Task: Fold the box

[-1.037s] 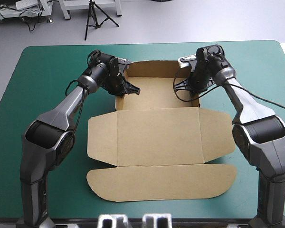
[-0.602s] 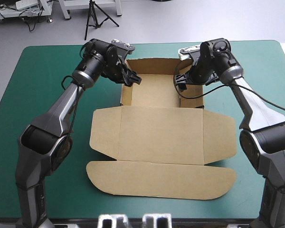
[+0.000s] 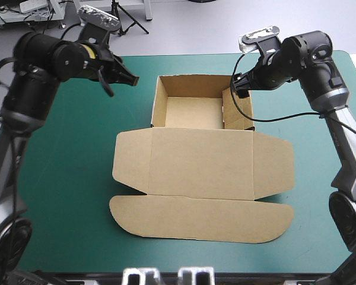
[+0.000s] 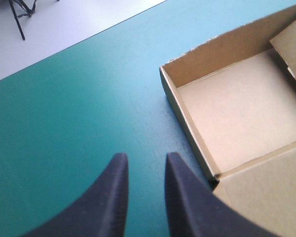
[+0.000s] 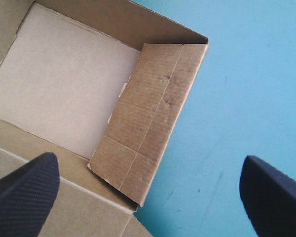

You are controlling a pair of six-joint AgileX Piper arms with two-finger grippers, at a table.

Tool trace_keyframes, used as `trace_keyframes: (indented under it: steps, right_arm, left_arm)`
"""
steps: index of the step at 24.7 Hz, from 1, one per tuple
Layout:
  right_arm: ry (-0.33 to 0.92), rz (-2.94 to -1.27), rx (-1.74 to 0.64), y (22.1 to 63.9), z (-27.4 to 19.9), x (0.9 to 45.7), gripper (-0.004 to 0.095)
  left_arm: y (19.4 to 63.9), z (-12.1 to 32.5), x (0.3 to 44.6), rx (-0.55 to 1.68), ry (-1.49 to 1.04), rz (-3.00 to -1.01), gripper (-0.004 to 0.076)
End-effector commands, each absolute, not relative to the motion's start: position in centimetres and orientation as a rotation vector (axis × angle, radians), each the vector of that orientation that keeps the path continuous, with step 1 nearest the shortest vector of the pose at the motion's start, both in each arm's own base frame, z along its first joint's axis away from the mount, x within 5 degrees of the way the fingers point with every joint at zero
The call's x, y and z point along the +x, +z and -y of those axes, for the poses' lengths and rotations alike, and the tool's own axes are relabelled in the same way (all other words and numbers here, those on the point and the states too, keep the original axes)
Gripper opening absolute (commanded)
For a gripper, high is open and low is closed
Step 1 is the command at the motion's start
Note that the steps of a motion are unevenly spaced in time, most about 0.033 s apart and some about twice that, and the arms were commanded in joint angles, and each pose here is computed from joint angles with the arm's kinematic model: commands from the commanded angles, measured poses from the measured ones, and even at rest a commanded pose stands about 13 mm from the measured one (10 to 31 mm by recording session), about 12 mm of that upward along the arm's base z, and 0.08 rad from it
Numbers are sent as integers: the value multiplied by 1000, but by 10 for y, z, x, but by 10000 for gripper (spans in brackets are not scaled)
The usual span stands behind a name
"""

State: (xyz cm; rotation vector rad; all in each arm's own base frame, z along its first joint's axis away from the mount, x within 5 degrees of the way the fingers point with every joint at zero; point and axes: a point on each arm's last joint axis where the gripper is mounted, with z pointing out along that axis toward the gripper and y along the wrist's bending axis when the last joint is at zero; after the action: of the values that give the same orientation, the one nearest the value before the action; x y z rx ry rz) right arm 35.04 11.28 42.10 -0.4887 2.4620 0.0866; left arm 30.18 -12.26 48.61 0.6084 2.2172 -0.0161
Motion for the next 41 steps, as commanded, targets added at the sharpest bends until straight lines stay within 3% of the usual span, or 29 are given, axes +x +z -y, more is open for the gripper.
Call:
trace_keyframes:
  steps: [1,7,14,18,25,27,31,33,36,41]
  right_arm:
    - [82,-2397,-457,440,-102,345,901]
    - [228,-2543,-367,393,-88,385,901]
    - [331,-2671,-372,340,-99,416,864]
    - [362,-2742,-369,309,-105,429,660]
    - [376,-2742,-480,296,-108,434,96]
    - [363,-2728,-535,296,-108,434,-16]
    - [322,-2684,-617,303,-106,436,-18]
    - [236,-2627,-637,318,-99,440,-17]
    - [-5,-2510,-579,359,-68,448,-18]
    - [-151,-2450,-399,385,-4,453,-18]
  left_arm:
    - [503,98,248,656,32,-2185,-8]
    - [435,62,183,690,151,-2368,-4]
    - [384,48,150,584,120,-2515,-4]
    - [374,45,142,531,107,-2540,-4]
    - [365,45,141,534,104,-2568,-4]
    - [364,45,141,531,103,-2573,-4]
    - [364,45,141,531,109,-2572,-4]
    - [364,45,141,531,109,-2572,-4]
    - [364,45,141,531,109,-2572,-4]
    - [364,44,141,531,110,-2575,-4]
